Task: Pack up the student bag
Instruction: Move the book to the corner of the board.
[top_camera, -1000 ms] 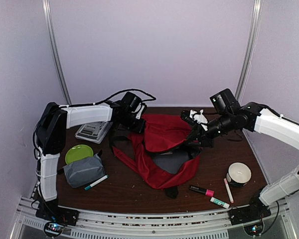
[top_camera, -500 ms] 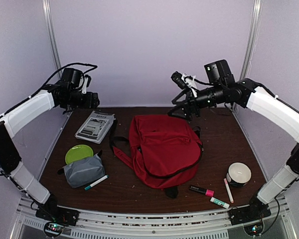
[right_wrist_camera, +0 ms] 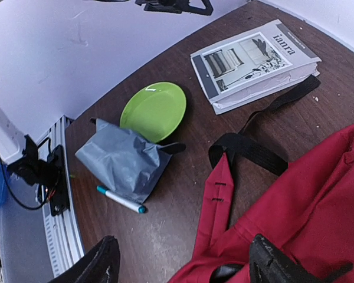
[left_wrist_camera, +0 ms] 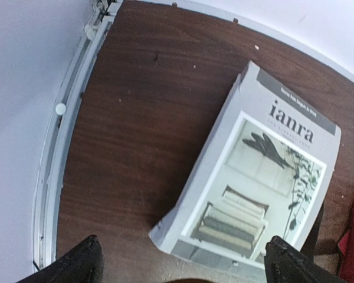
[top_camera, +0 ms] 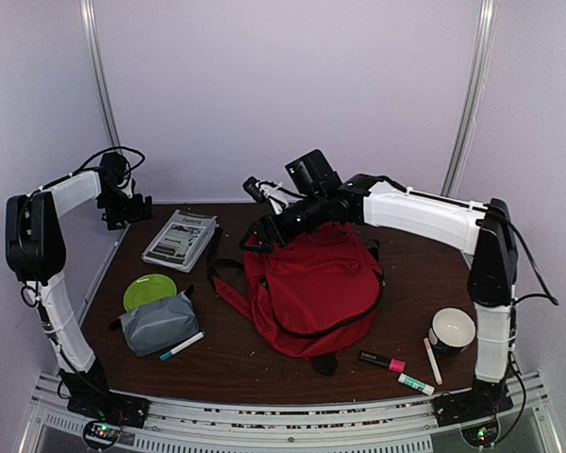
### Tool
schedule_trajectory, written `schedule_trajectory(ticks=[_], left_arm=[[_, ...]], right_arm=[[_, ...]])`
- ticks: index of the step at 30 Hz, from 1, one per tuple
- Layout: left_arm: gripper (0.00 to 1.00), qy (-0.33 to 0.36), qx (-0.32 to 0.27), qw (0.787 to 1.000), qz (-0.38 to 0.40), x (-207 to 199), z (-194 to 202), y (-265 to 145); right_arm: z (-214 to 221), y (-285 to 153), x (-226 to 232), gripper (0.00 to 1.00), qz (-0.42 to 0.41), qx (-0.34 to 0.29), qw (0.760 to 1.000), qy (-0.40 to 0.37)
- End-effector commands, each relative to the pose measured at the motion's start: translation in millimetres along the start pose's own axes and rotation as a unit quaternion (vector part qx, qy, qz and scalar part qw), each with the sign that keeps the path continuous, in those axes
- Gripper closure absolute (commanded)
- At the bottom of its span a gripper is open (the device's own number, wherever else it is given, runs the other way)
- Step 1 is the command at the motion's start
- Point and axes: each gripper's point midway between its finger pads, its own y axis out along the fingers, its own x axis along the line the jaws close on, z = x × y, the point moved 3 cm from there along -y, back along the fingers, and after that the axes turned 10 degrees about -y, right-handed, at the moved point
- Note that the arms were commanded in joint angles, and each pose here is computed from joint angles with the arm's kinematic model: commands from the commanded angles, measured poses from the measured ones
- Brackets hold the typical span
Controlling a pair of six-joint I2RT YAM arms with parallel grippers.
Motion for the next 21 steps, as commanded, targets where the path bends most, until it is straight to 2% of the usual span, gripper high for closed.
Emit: schedule_trajectory(ticks=[1,4,9,13,21], left_arm=[[0.03,0.004,0.014,1.000,0.019,-2.7,-12.8,23.1],[0.04,0.001,0.026,0.999,0.024,0.8,-13.7,45.1],[0.05,-0.013,0.052,0.995,0.080,-3.4,-17.3,69.8],[0.05,-0.006,0.066,0.992,0.107,-11.5,-20.5,81.7],[0.08,-0.013,0.101,0.983,0.152,-27.0,-10.5,91.5]], right_arm=[[-15.4,35.7,-18.4,0.25,-0.008,-0.028,0.995,0.099],[-9.7,62.0,-23.0,0.25,-0.037,-0.031,0.990,0.135],[-7.3,93.6,-35.7,0.25,-0.052,-0.040,0.982,0.175],[2.0,112.7,-61.3,0.21,0.002,-0.042,0.976,0.216],[11.1,137.5,-79.6,0.24,-0.026,-0.063,0.961,0.267]])
